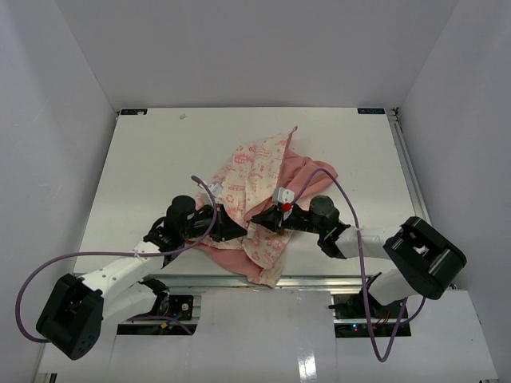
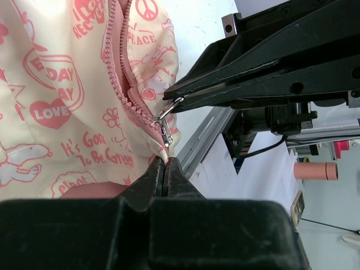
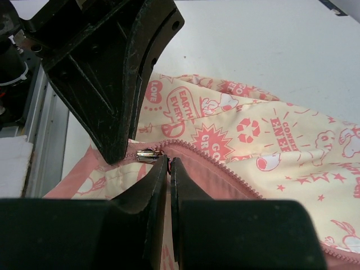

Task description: Zip up the jacket

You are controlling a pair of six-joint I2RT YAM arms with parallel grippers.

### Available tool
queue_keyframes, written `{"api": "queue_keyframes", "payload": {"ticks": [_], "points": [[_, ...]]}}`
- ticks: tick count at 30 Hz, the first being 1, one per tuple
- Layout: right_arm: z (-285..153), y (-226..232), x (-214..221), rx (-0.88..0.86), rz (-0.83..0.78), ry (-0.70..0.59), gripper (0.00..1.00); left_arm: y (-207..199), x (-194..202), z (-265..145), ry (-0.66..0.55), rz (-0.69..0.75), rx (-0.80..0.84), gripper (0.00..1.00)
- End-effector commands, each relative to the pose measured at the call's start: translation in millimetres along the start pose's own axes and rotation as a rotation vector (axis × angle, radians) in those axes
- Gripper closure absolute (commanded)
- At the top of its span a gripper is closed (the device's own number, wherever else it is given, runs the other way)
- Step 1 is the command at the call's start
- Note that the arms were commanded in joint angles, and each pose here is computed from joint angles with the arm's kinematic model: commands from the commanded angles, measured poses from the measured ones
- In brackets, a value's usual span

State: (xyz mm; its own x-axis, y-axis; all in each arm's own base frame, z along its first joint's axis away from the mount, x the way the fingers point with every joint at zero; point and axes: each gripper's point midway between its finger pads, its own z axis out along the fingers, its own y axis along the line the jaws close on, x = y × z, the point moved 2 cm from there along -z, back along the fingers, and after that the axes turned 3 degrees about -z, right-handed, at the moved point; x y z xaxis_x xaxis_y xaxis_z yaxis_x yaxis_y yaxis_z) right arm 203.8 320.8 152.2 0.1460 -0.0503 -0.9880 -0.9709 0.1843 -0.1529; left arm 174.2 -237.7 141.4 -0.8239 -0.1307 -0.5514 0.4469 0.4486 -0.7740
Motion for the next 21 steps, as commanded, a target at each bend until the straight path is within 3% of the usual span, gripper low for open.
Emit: {"api": "queue_keyframes", "payload": {"ticks": [1,6,11,21], "points": [[-14,-46,-7,0.185,-0.077,-0.004,0.92,-14,44,-12,0.213,-0.067,0.130,1.00],[-7,-42,-27,0.101,-0.244,-0.083,0.92,-23,50,-12,0.290,-0.099,0.204,1.00],[9,-56,-41,0.045,-0.309,-0.125,0.92,-28,47,-12,0.326,-0.113,0.211,1.00],[2,-117,0,0.240,-0.106,-0.010,0.92,-30,49,-20,0.303,-0.099,0.191,1.00]]}}
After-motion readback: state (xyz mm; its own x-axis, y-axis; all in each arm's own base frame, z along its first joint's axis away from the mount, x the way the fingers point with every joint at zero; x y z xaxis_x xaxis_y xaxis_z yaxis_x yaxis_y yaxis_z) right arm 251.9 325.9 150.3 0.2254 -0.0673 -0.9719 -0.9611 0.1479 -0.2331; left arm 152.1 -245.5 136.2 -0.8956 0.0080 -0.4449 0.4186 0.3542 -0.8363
